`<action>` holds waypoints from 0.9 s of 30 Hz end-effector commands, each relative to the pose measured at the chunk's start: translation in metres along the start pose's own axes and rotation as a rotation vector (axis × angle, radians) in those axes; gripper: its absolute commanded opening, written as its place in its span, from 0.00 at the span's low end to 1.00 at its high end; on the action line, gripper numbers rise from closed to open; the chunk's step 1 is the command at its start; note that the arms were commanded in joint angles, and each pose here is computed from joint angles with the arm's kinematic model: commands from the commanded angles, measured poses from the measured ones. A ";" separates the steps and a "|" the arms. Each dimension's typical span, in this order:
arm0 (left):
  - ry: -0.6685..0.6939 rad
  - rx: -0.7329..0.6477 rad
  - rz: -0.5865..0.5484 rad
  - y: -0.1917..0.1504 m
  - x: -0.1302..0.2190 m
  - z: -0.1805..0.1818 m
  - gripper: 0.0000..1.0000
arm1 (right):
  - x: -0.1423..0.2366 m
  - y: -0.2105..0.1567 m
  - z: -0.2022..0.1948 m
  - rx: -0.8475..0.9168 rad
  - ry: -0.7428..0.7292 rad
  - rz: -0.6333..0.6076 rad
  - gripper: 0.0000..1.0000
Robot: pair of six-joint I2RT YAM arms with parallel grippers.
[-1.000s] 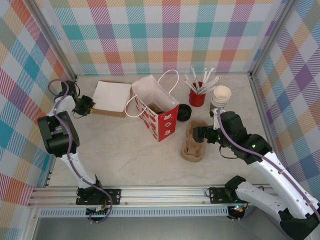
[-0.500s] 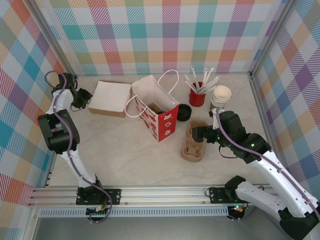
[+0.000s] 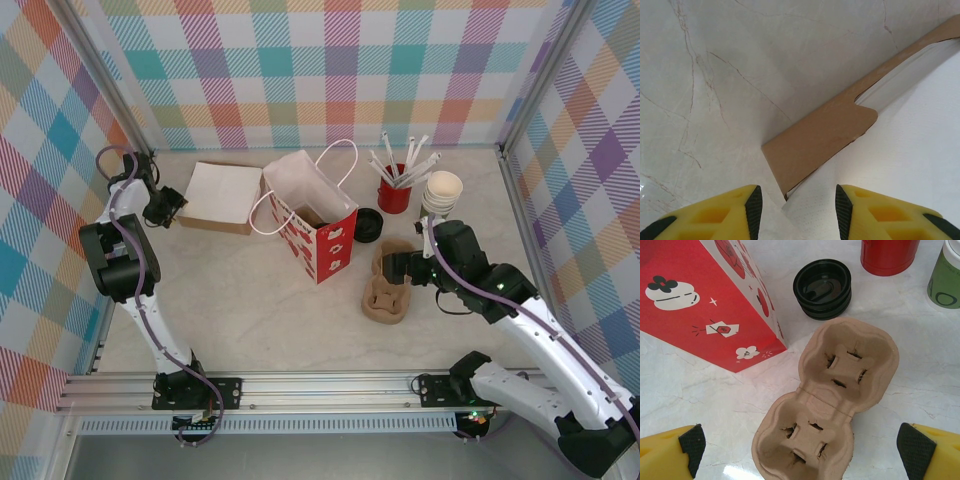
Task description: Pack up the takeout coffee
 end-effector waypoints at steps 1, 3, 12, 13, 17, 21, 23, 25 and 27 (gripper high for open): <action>0.004 -0.025 -0.008 0.002 0.003 -0.005 0.42 | -0.003 0.000 0.001 0.012 0.008 -0.006 1.00; 0.001 -0.026 -0.003 0.002 0.002 -0.006 0.36 | -0.004 0.001 0.001 0.011 0.007 -0.006 1.00; -0.011 -0.036 -0.015 0.002 0.009 -0.008 0.16 | -0.005 0.000 0.001 0.012 0.009 0.000 1.00; -0.016 -0.044 -0.021 0.002 0.012 -0.011 0.14 | -0.005 -0.001 0.001 0.012 0.009 0.001 1.00; -0.032 -0.061 -0.034 0.003 0.024 -0.015 0.09 | -0.006 0.000 0.001 0.012 0.009 0.001 1.00; -0.055 -0.078 -0.060 0.003 0.040 -0.021 0.08 | -0.006 -0.001 0.001 0.014 0.008 0.004 1.00; -0.074 -0.084 -0.063 0.001 0.047 -0.024 0.07 | -0.007 -0.001 0.001 0.013 0.008 0.004 1.00; -0.092 -0.090 -0.068 0.002 0.053 -0.027 0.07 | -0.007 -0.002 0.001 0.014 0.007 0.006 1.00; -0.106 -0.098 -0.071 0.002 0.058 -0.029 0.06 | -0.008 -0.002 0.001 0.014 0.007 0.008 1.00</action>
Point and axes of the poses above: each hand's point on the last joint's axis, 136 mm out from that joint toward the fingers, its own x axis back along the fingers, its own z axis along the line the jaws close on, y = z × x, the point moved 9 cm from there along x, back along the fingers, and after that the axes turned 9 degrees about x, right-handed, at the moved point
